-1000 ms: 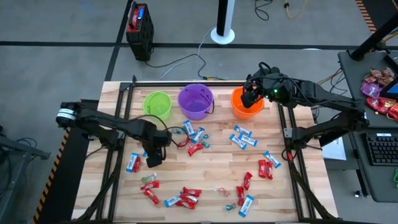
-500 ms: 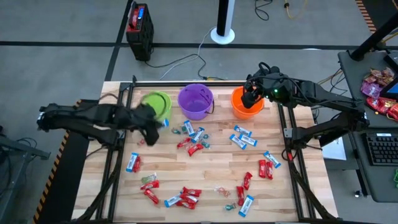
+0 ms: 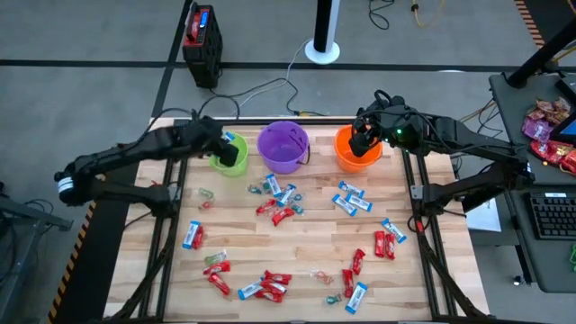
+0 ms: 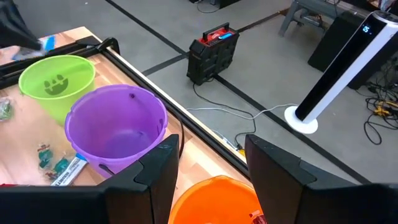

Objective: Sort candy by brand, put in halloween buckets
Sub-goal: Put the white chocolate into the green bucket, then put the red chocolate into the orange bucket

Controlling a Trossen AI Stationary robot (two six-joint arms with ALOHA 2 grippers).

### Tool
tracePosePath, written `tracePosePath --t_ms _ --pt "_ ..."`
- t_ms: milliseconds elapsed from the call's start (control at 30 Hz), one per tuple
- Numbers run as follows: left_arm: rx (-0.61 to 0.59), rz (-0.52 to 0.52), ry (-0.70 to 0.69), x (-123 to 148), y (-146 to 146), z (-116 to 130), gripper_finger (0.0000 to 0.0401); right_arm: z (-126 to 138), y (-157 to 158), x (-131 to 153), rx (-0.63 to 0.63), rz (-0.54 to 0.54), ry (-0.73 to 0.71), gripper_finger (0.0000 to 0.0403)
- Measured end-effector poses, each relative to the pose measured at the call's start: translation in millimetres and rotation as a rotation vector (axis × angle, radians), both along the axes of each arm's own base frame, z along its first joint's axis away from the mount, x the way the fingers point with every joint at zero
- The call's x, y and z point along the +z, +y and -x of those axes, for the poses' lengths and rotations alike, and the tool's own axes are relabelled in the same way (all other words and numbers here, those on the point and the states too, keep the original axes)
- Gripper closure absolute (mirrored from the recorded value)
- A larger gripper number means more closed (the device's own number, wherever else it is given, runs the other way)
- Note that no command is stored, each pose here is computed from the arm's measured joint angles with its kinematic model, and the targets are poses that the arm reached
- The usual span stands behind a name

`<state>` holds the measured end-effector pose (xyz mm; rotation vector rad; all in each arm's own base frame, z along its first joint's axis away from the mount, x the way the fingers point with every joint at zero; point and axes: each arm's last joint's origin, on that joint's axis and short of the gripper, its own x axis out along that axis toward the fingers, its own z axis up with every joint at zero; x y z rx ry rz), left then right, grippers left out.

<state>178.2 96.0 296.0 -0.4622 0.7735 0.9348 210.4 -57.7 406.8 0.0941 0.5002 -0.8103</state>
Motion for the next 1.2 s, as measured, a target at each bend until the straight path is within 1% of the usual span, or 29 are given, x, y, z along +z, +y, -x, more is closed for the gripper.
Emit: tracePosePath --t_ms 67,167,333,500,633,733,800,933,1100,1167,1200 --pt "-0.018 0.062 0.009 -5.8 7.9 -2.4 0.0401 0.0 0.0 0.0 0.000 -0.001 -0.001 0.0225" --pt "-0.006 0.105 0.038 -10.4 14.3 -6.3 0.0396 0.0 0.0 -0.1 0.000 0.000 0.000 0.0225" --pt "0.018 0.111 0.115 -7.8 18.5 -11.0 0.0369 0.1 0.0 -0.2 0.000 -0.001 0.003 0.0225" --pt "0.004 0.104 0.135 -0.8 21.3 -16.0 0.0342 0.5 0.1 -0.8 0.005 0.003 0.016 0.0225" --pt "-0.008 0.121 0.099 16.9 16.3 -18.4 0.0330 0.3 0.1 -0.9 0.007 0.004 0.018 0.0225" --pt "-0.037 0.130 0.033 37.7 -1.4 -19.1 0.0329 0.3 0.2 -0.9 0.005 0.001 0.014 0.0225" --pt "-0.096 0.113 -0.013 51.6 -18.7 -19.2 0.0329 0.1 0.1 -0.6 0.006 0.002 0.012 0.0225" --pt "-0.277 0.086 -0.082 69.6 -56.6 -14.8 0.0329 0.0 0.2 -0.6 -0.001 -0.007 -0.001 0.0225" --pt "-0.526 0.046 -0.079 73.0 -93.6 -3.1 0.0329 -2.1 -0.2 0.1 -0.008 -0.015 -0.027 0.0225" --pt "-0.579 0.023 -0.063 68.8 -102.0 0.7 0.0329 -7.3 -1.0 1.5 -0.035 -0.066 -0.118 0.0225" --pt "-0.597 0.014 -0.057 65.6 -105.2 2.8 0.0329 -13.2 -0.8 1.4 0.008 -0.103 -0.154 0.0225"
